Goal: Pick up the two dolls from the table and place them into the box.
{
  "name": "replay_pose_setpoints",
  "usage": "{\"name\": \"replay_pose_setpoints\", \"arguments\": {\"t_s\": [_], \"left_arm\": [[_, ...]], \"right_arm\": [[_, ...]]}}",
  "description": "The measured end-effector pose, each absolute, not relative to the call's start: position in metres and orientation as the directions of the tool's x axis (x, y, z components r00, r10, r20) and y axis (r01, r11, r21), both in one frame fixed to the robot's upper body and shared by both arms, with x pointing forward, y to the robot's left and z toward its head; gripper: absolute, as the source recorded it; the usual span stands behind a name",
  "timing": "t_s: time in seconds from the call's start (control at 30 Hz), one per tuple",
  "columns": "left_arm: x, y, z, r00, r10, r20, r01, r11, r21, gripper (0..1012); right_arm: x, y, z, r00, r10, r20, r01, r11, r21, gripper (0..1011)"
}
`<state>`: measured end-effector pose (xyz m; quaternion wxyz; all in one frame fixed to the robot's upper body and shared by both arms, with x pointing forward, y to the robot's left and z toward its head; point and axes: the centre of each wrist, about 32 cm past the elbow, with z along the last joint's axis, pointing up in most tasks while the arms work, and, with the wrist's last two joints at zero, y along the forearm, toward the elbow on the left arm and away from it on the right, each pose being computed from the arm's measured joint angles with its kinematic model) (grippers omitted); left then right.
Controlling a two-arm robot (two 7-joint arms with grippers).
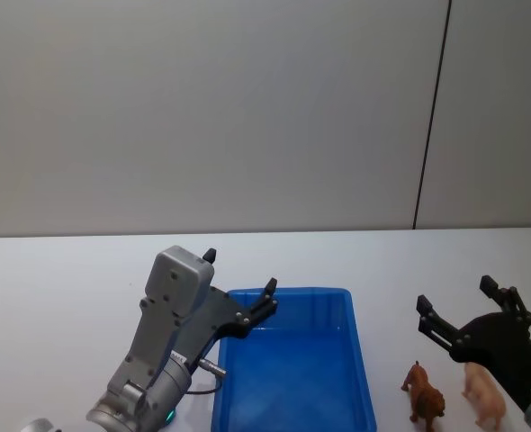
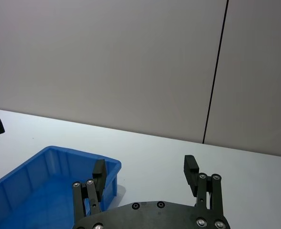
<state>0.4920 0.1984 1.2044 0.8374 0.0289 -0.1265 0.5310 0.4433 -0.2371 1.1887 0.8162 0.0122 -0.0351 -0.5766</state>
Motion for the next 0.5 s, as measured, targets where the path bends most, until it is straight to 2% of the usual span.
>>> {"name": "replay_pose_setpoints", "arguments": {"t_s": [0.5], "left_arm": [[0.4920,0.1984,1.2044,0.404,0.882,0.243,-0.897,0.434,-0.086,1001]], "right_arm": [[0.4433,-0.2371,1.1887,0.333,-0.942,0.043,0.940,0.335,0.060,1001]]}}
